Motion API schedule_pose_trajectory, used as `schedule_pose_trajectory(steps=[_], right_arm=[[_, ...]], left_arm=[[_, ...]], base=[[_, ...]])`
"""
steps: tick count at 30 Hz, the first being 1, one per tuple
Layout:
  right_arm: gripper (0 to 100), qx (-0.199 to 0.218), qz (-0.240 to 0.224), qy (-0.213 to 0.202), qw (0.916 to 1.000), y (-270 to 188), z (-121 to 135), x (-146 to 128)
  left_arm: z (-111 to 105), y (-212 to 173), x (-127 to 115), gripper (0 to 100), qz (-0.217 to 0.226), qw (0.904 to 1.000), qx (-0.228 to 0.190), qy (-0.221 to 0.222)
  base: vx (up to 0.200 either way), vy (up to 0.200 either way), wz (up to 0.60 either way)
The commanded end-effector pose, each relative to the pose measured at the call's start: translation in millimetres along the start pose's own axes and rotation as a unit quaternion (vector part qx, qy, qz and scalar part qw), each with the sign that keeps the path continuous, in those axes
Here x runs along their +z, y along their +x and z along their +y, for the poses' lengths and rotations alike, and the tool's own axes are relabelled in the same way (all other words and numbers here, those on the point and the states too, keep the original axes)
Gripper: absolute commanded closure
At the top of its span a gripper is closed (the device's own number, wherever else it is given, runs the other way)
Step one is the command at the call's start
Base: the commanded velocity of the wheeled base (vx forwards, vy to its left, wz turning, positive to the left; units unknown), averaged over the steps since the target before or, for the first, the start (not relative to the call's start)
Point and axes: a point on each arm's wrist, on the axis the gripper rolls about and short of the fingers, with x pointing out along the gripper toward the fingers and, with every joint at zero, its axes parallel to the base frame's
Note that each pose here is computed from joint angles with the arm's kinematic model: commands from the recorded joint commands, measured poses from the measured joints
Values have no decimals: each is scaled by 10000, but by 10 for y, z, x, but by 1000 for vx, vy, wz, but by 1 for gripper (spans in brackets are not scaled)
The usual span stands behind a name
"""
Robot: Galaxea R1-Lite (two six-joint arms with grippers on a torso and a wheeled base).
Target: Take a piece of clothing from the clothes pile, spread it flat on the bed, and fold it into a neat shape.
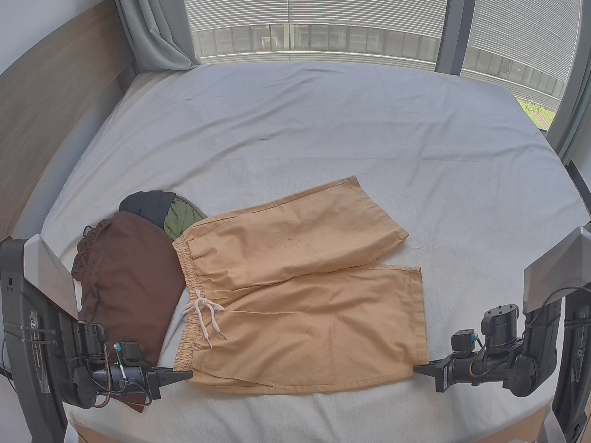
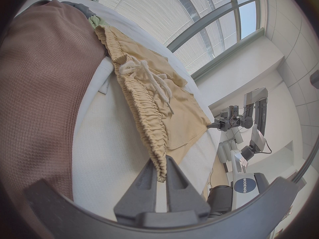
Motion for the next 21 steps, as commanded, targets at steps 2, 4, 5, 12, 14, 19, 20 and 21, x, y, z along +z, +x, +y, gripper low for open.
schedule_pose_trajectory(steps=[2, 4, 5, 12, 14, 19, 20, 21], right_arm=[[100, 33, -64, -27, 10000, 6, -1, 23], [100, 41, -105, -48, 9999, 0, 3, 39], [100, 62, -191, -90, 9998, -18, 17, 73], [100, 257, -525, -117, 9982, -31, 28, 224], [100, 287, -598, -29, 9978, -35, 35, 260], [100, 337, -762, -11, 9965, -60, 57, 337], [100, 375, -772, -22, 9963, -60, 59, 344], [100, 386, -794, -30, 9961, -63, 57, 351]], left_arm=[[8, 0, 10, 100, -24, 10000, -3, 7], [6, -1, 13, 100, -29, 10000, -11, 6], [10, 5, 24, 100, -42, 10000, -15, 27], [44, 72, 114, 100, -143, 9998, -78, 61], [35, 77, 173, 100, -216, 9997, -102, 51], [-39, 99, 339, 100, -381, 9990, -215, -38], [-61, 106, 377, 100, -414, 9988, -251, -49], [-71, 113, 398, 100, -431, 9987, -272, -50]], base=[[0, 0, 0], [0, 0, 0], [0, 0, 0], [0, 0, 0], [0, 0, 0], [0, 0, 0], [0, 0, 0], [0, 0, 0]])
